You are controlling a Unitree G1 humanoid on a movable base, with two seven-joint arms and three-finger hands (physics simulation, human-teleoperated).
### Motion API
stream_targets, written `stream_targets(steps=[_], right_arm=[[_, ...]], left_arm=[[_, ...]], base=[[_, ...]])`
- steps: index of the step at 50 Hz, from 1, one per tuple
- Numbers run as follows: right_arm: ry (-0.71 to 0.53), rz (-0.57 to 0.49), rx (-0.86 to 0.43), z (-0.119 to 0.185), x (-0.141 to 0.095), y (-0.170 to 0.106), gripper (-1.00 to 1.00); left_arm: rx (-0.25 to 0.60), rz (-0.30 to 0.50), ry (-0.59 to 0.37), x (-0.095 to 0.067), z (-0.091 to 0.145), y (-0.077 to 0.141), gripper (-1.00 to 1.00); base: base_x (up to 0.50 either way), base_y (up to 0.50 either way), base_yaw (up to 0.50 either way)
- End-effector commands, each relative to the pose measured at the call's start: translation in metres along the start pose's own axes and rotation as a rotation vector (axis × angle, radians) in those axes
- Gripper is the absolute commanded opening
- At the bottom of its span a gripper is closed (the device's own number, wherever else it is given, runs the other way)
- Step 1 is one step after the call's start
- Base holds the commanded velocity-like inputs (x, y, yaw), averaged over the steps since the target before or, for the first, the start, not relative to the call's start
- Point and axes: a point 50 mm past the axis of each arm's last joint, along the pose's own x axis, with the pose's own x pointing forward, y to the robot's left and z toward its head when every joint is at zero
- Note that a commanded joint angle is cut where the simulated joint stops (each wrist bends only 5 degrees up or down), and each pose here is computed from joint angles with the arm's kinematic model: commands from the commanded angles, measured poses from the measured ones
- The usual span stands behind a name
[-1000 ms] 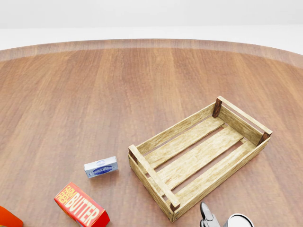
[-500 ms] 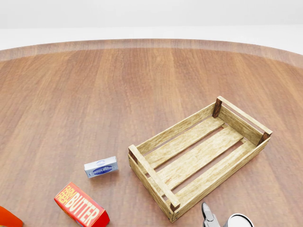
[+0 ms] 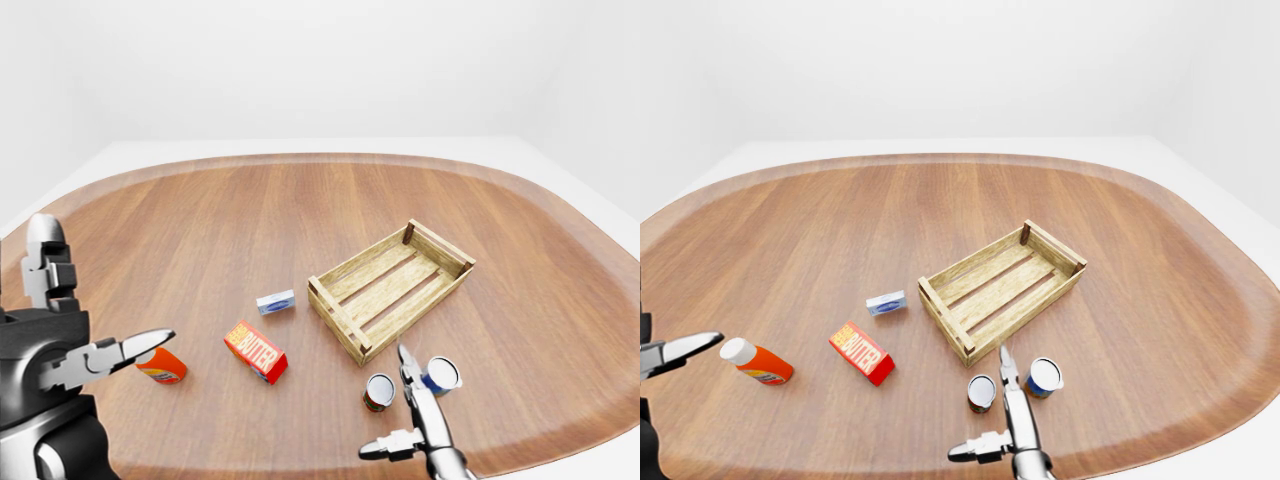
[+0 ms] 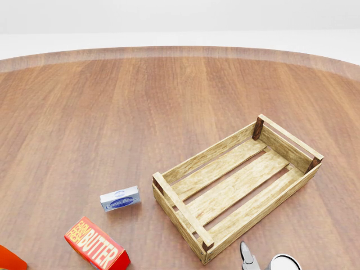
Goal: Pick up the tomato sauce, and put it in the wooden tray.
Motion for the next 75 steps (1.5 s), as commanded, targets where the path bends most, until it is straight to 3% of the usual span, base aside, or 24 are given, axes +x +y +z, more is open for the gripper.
stream_targets(steps=[1,75], right_arm=[[0.009,-0.005,-0.012,-0.002,0.001,0.0,1.0],[0.06,0.015,-0.01,-0.013,0.014,0.003,1.0]], left_arm=[[0.0,0.001,-0.002,0.0,0.001,0.0,0.92],[0.001,-0.005,0.007,-0.001,-0.001,-0.001,0.92]], base=[[0.0,0.0,0.0],[0.0,0.0,0.0]])
